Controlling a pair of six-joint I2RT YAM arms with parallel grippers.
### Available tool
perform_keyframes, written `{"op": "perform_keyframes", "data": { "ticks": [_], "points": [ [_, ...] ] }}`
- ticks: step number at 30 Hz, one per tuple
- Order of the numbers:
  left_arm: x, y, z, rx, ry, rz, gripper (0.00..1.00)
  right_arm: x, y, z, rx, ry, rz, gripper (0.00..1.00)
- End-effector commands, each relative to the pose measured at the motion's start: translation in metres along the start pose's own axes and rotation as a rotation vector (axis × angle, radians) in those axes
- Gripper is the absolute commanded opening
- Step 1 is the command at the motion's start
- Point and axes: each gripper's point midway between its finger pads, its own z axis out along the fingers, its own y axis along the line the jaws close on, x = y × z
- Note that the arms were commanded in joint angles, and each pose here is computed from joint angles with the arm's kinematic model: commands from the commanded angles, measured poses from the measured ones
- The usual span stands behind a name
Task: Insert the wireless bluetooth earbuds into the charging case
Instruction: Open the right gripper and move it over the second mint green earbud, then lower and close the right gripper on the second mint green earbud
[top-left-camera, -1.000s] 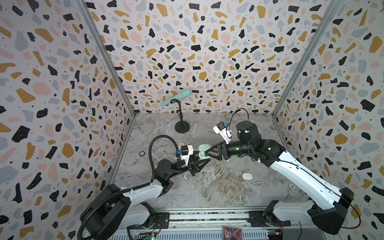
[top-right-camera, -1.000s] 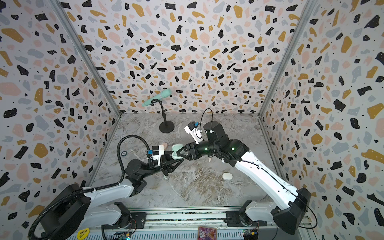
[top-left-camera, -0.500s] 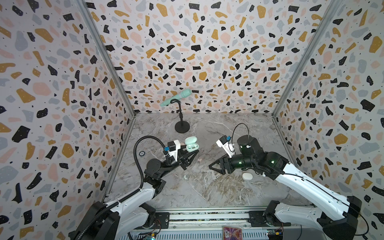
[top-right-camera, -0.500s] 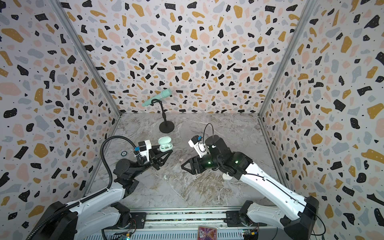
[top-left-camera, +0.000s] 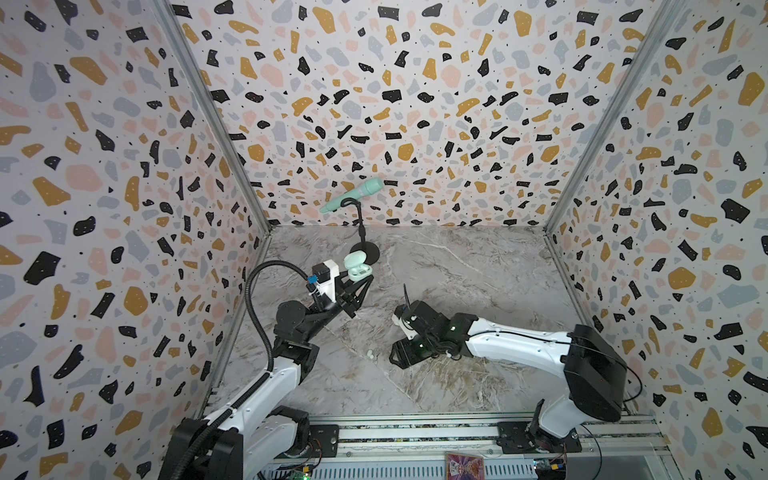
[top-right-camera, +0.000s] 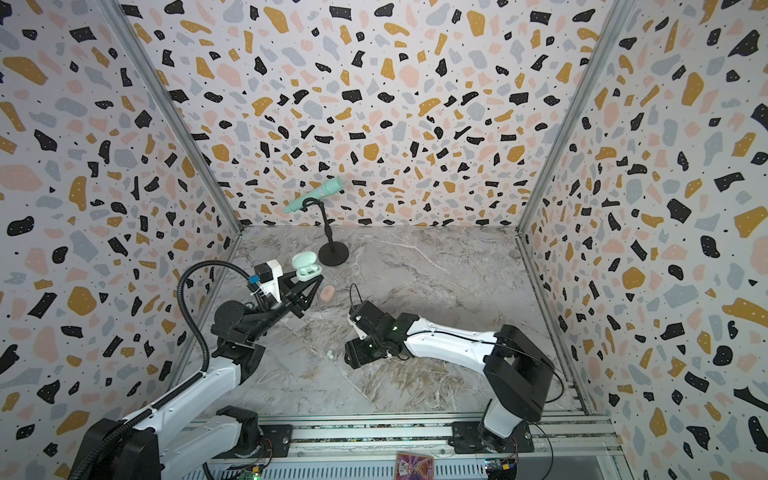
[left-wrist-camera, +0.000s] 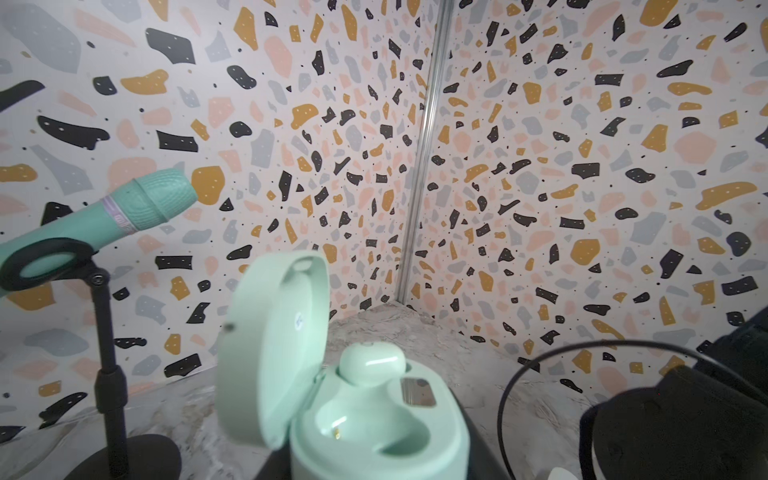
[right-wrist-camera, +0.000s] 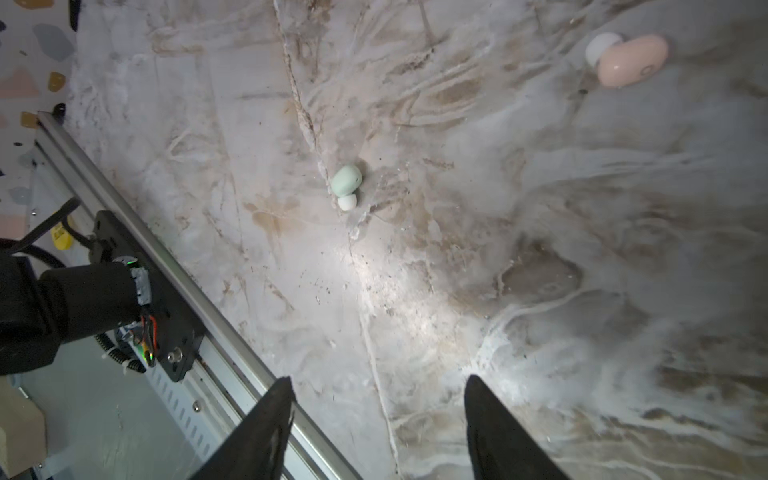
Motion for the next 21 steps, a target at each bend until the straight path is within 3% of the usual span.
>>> {"op": "perform_keyframes", "data": {
  "ticks": [1, 8, 21],
  "points": [
    [-0.018, 0.005, -0.002, -0.004, -0.036, 0.073, 0.29, -0.025, 0.009, -0.003, 0.023, -0.066, 0.113, 0.65],
    [-0.023, 0.017, -0.004, -0.036, -0.049, 0.084, 0.29, -0.026, 0.011, 0.032, 0.157, 0.001, 0.195, 0.62],
    [-0.036, 0.022, 0.001, -0.042, -0.085, 0.103, 0.29, -0.034, 0.023, 0.067, 0.236, 0.020, 0.253, 0.47]
  ]
}}
